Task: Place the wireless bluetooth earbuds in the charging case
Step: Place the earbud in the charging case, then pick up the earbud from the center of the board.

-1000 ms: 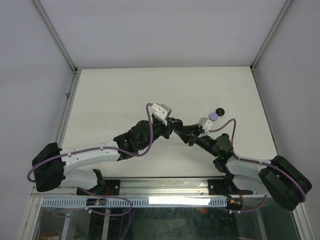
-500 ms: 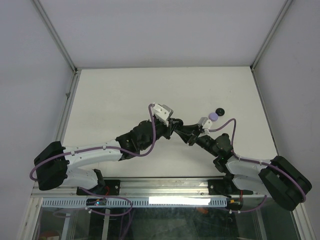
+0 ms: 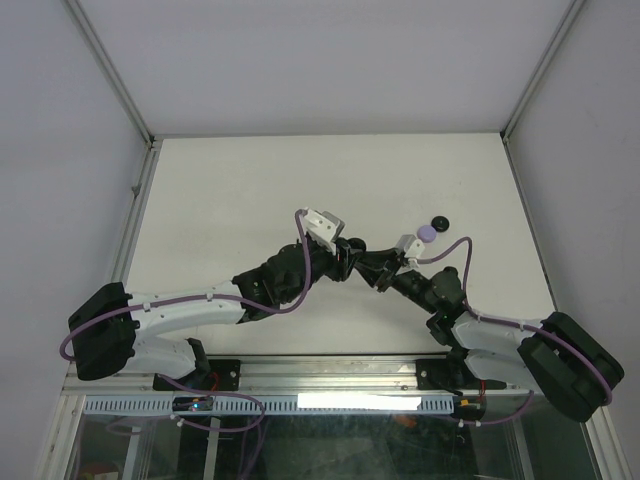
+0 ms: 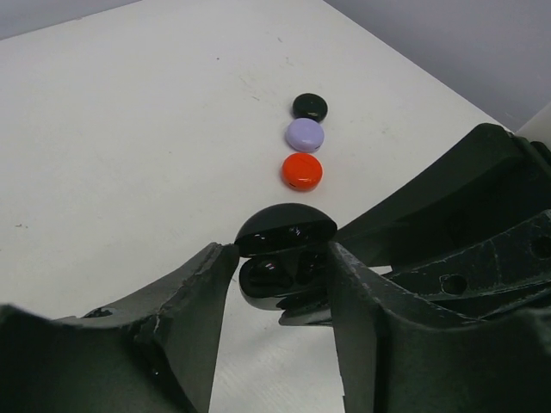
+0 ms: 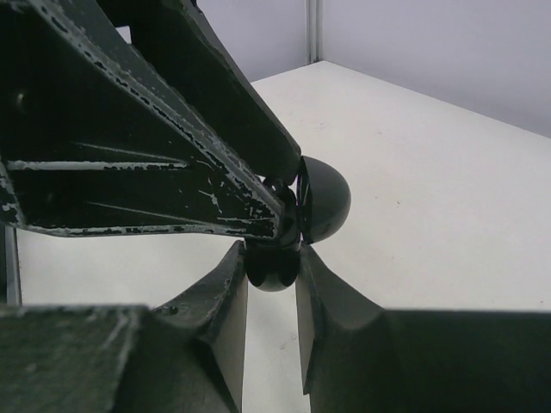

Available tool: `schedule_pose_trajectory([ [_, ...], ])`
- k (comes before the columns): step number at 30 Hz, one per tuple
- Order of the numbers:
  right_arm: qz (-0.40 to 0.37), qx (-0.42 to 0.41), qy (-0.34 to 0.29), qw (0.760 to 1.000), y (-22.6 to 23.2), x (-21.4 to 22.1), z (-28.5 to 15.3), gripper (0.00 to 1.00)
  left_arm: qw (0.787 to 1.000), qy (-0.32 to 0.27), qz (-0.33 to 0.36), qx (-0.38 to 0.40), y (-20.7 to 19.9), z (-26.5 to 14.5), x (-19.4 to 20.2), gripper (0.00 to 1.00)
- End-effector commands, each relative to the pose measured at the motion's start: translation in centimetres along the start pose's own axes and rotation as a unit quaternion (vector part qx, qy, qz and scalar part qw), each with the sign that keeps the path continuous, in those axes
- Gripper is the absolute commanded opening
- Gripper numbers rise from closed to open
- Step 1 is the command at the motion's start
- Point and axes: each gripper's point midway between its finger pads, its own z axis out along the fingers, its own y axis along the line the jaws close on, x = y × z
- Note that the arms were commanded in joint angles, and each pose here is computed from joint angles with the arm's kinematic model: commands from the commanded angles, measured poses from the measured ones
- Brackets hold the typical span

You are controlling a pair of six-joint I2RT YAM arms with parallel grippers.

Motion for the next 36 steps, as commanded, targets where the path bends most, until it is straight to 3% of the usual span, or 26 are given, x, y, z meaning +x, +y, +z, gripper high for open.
schedule_pose_trajectory([
  [1,-0.016,-0.001,-0.056,0.998,0.0,-3.2,0.5,0.0,0.999,-0.025,-0.024,-0.01,0.0,-0.4,-1.5,0.52],
  [15,-0.008,0.012,-0.044,0.999,-0.4,-2.3,0.4,0.0,0.995,-0.027,-0.039,-0.09,3.9,-3.2,-4.6,0.64],
  [25,0.0,0.016,-0.033,0.999,-0.6,-1.5,0.4,0.0,0.986,0.045,-0.089,-0.134,10.6,-1.6,-1.6,0.66],
  [36,0.005,0.022,-0.024,0.999,-0.8,-0.9,0.4,0.0,0.974,0.16,-0.114,-0.115,15.0,2.7,3.9,0.68],
])
